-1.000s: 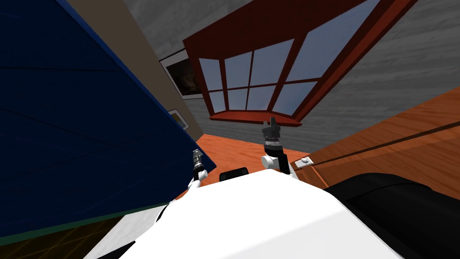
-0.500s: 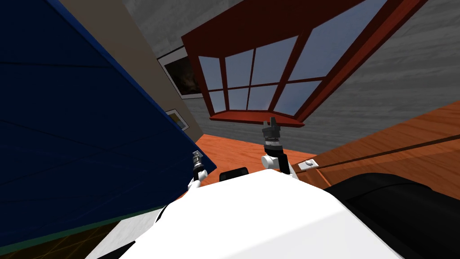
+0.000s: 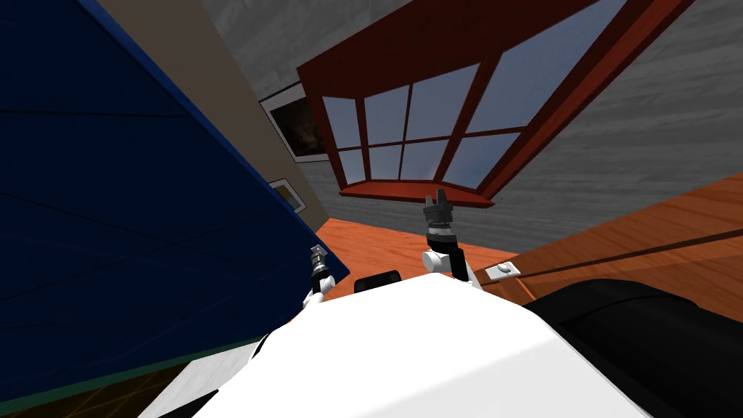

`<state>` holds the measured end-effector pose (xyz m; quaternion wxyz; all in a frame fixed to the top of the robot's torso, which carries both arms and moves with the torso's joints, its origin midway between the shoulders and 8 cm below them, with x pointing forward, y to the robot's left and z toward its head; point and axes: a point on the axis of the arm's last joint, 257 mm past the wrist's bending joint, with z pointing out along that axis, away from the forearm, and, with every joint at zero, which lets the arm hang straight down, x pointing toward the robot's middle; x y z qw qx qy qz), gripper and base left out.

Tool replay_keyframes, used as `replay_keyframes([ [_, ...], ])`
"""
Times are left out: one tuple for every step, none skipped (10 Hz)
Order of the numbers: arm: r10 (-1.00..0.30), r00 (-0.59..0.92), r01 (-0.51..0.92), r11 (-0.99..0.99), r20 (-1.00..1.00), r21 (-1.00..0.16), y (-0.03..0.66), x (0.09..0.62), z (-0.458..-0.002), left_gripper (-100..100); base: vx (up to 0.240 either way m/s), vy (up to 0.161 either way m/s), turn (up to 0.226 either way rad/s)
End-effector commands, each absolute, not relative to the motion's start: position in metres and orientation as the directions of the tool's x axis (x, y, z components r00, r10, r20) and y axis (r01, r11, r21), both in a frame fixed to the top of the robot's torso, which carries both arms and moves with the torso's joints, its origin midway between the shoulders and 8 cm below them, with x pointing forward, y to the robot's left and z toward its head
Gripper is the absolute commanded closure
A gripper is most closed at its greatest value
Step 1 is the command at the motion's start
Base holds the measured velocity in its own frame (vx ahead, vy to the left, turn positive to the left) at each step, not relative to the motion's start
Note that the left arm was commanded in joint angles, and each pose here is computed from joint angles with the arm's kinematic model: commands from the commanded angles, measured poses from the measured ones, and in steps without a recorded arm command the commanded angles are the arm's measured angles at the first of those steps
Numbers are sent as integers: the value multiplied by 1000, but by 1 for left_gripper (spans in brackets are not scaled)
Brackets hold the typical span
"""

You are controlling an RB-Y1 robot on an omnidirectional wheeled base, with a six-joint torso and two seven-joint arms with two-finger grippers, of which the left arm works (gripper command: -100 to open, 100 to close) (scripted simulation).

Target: Push the door open

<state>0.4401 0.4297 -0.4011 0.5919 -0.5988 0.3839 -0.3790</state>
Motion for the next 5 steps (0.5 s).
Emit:
replay_keyframes([
  [-896, 443, 3, 3, -2, -1000, 443, 441, -393, 100, 209, 15, 54],
  [-890, 456, 3, 3, -2, -1000, 449, 439, -393, 100, 243, 29, 36],
  [-883, 470, 2, 3, -1, -1000, 455, 437, -393, 100, 237, 29, 33],
  [-875, 483, 2, 2, -1, -1000, 462, 434, -393, 100, 212, 6, 27],
  [-864, 503, 1, 2, -1, -1000, 471, 431, -392, 100, 236, 21, 47],
])
